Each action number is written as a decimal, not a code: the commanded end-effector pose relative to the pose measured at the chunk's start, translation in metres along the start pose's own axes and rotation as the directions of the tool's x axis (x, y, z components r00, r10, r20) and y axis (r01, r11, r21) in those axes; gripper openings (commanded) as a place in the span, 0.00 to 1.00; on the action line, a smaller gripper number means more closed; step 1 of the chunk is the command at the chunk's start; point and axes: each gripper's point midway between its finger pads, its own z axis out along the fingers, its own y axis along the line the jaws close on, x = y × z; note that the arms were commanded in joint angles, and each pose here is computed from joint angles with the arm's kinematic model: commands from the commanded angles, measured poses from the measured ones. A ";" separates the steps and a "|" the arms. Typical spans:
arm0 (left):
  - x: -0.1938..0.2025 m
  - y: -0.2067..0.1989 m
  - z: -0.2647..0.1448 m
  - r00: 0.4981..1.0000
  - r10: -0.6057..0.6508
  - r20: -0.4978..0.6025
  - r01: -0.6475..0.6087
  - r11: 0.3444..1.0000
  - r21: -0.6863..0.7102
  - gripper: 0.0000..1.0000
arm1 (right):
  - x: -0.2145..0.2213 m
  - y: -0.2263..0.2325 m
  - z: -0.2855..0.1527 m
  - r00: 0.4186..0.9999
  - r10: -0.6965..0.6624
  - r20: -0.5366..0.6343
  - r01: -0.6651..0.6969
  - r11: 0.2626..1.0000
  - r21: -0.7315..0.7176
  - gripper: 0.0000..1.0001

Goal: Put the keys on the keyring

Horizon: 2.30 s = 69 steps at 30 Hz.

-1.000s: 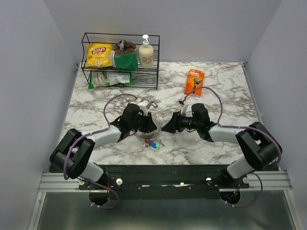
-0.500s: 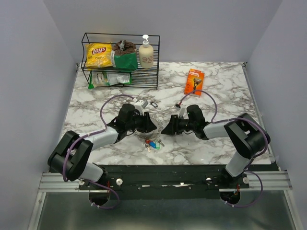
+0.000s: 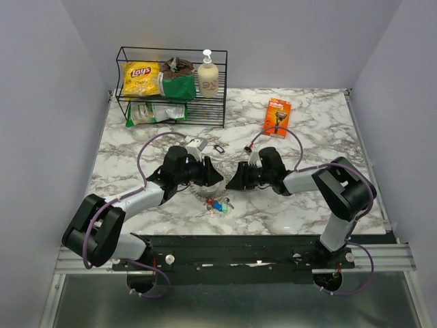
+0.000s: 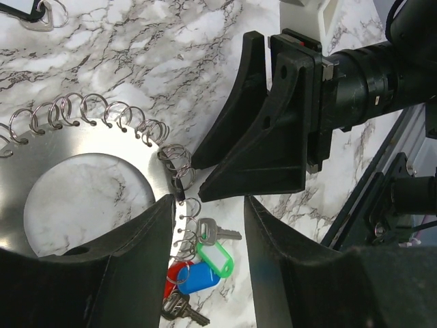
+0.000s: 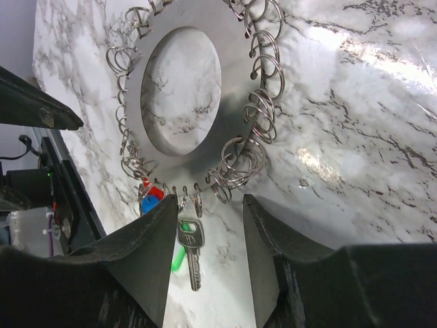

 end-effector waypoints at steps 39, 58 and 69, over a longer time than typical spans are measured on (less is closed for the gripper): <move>0.004 0.003 -0.004 0.999 0.026 -0.041 -0.026 1.000 0.012 0.52 | 0.006 0.050 -0.002 0.940 -0.340 0.016 0.340 0.939 -0.052 0.01; 0.018 -0.018 -0.016 0.995 0.011 -0.096 0.000 0.994 0.112 0.40 | 0.027 0.046 -0.024 0.826 -0.559 -0.076 0.564 0.823 0.070 0.01; 0.038 -0.061 -0.017 0.979 0.167 -0.113 -0.120 0.933 0.338 0.33 | 0.032 0.060 -0.041 0.762 -0.647 -0.028 0.648 0.760 0.052 0.01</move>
